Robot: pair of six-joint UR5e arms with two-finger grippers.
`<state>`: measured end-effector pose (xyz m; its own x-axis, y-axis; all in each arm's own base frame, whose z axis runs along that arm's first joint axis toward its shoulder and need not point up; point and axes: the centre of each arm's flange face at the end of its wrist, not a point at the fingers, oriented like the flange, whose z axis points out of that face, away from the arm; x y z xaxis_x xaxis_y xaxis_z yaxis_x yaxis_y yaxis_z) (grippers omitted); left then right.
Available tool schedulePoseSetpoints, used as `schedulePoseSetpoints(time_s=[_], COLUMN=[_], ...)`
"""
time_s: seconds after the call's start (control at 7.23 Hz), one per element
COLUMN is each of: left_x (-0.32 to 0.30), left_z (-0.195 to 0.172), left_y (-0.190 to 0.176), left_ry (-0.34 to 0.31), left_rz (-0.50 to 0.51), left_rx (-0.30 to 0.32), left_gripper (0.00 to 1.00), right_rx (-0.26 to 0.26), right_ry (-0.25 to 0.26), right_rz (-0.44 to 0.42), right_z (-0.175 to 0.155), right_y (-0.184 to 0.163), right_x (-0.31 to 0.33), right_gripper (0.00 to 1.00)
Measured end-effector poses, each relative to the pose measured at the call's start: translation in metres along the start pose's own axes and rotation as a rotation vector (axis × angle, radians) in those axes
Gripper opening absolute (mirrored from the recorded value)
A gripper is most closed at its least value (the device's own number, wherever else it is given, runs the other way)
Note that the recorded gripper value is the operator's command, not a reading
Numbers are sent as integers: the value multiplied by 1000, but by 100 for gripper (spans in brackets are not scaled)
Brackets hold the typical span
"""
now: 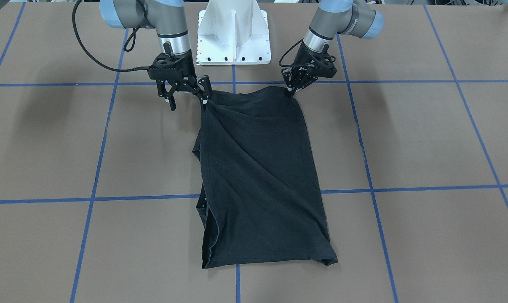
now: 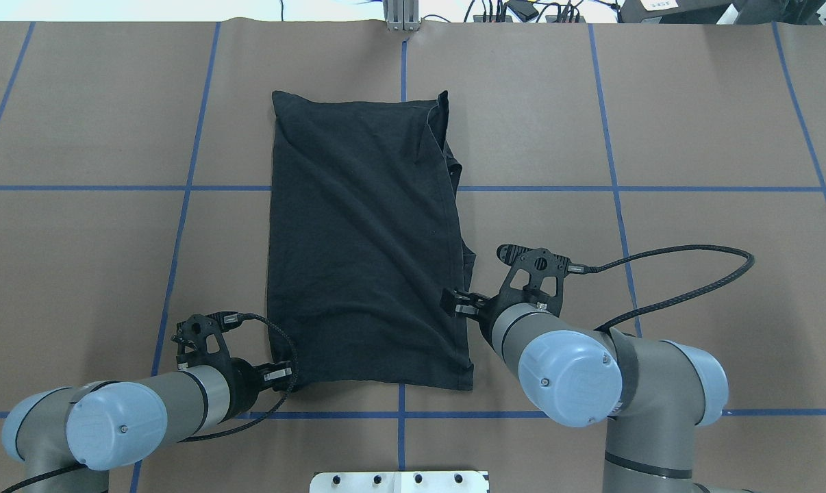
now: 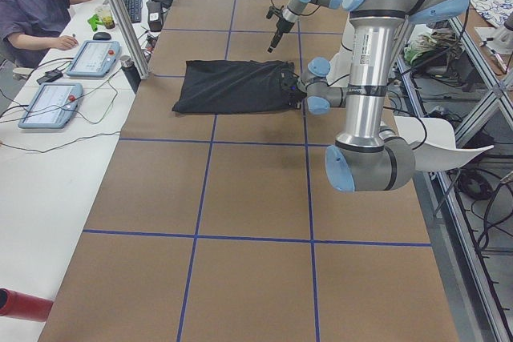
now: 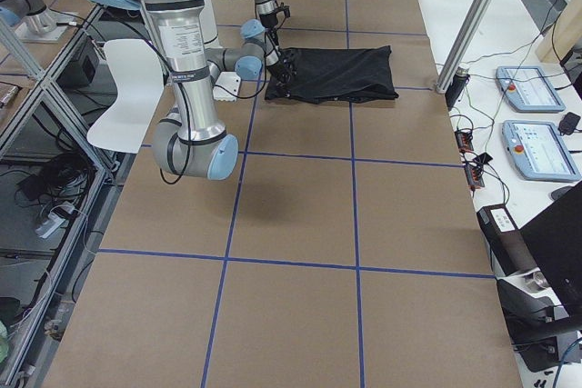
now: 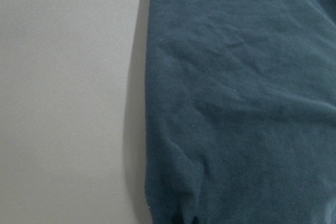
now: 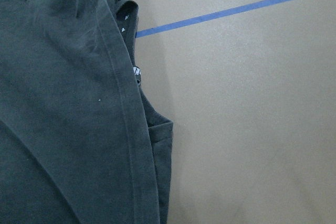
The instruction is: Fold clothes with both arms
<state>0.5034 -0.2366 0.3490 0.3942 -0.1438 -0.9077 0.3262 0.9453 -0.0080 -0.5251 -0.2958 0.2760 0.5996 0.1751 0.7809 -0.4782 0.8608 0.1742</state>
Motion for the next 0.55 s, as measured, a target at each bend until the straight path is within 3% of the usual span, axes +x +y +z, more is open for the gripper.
schedulePoseSetpoints(time_s=[0.55], left_x=[3], left_z=[-2], left_y=[0], left_ry=[7], left_rz=[-1], left_rx=[-1], left_gripper=[0], right_rx=[43], right_ry=[-9], right_rz=[8], right_z=[39], right_y=[20], right_x=[-27], right_gripper=[90])
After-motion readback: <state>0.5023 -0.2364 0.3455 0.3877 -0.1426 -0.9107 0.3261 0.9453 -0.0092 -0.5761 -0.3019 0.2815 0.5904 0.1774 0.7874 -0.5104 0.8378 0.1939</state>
